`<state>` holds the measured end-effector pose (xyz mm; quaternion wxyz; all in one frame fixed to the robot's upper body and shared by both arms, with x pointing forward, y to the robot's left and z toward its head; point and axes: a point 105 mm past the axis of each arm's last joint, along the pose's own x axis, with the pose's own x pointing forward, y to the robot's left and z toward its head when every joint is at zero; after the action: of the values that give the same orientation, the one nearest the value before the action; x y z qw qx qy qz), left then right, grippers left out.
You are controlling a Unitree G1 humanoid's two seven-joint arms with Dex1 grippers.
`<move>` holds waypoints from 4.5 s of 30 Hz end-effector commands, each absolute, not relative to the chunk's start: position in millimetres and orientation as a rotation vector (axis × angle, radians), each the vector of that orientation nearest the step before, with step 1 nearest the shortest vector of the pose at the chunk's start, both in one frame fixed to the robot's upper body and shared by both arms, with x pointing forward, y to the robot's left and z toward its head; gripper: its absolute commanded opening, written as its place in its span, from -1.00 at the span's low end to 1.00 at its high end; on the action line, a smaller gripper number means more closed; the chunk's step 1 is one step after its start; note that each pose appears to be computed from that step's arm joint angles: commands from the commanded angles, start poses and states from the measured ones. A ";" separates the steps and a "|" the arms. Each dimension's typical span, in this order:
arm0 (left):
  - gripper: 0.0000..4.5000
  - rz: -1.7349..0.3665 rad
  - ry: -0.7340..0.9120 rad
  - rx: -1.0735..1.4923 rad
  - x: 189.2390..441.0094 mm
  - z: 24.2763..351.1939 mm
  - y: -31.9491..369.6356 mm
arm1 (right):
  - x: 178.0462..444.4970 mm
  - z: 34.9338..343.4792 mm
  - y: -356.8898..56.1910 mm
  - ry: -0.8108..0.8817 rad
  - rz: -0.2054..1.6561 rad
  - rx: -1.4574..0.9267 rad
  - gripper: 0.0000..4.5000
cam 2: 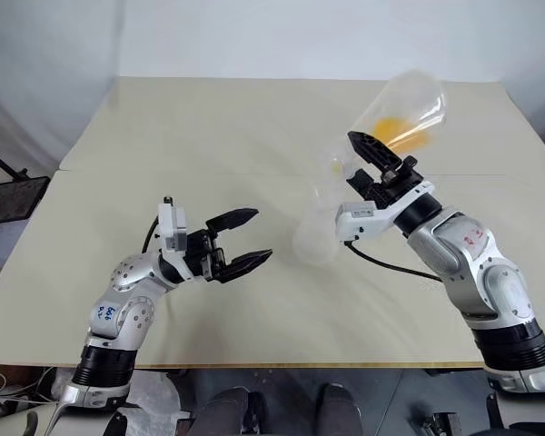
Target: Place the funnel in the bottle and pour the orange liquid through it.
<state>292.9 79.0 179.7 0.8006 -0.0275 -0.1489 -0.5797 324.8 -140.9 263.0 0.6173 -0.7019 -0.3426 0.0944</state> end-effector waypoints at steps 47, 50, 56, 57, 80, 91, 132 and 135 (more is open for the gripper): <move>1.00 -1.253 -0.361 -0.025 290.9 190.1 78.5 | 315.2 282.8 -159.9 -0.862 0.077 -1.688 0.08; 1.00 -1.249 -0.363 -0.024 291.1 190.4 78.9 | 315.0 282.6 -159.3 -0.866 0.079 -1.690 0.08; 1.00 -1.242 -0.365 -0.024 290.8 190.1 79.1 | 315.9 281.4 -159.7 -0.865 0.082 -1.690 0.08; 1.00 -1.241 -0.365 -0.024 290.6 189.9 79.1 | 316.0 281.2 -159.6 -0.865 0.083 -1.690 0.08; 1.00 -1.221 -0.377 -0.021 291.7 190.5 81.0 | 317.3 282.7 -159.2 -0.893 0.084 -1.703 0.08; 1.00 -1.214 -0.379 -0.031 290.5 190.2 79.4 | 316.4 282.8 -156.9 -0.917 0.081 -1.712 0.08; 1.00 -1.187 -0.384 -0.042 289.4 189.5 78.0 | 316.1 283.4 -153.4 -0.977 0.075 -1.727 0.08; 1.00 -1.186 -0.386 -0.042 289.3 189.6 77.7 | 316.6 283.9 -153.0 -0.980 0.076 -1.728 0.08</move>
<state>294.6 79.1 183.0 0.8159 -0.0280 -0.1610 -0.5546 323.0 -153.4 265.1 0.5584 -0.7319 -0.3865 0.0556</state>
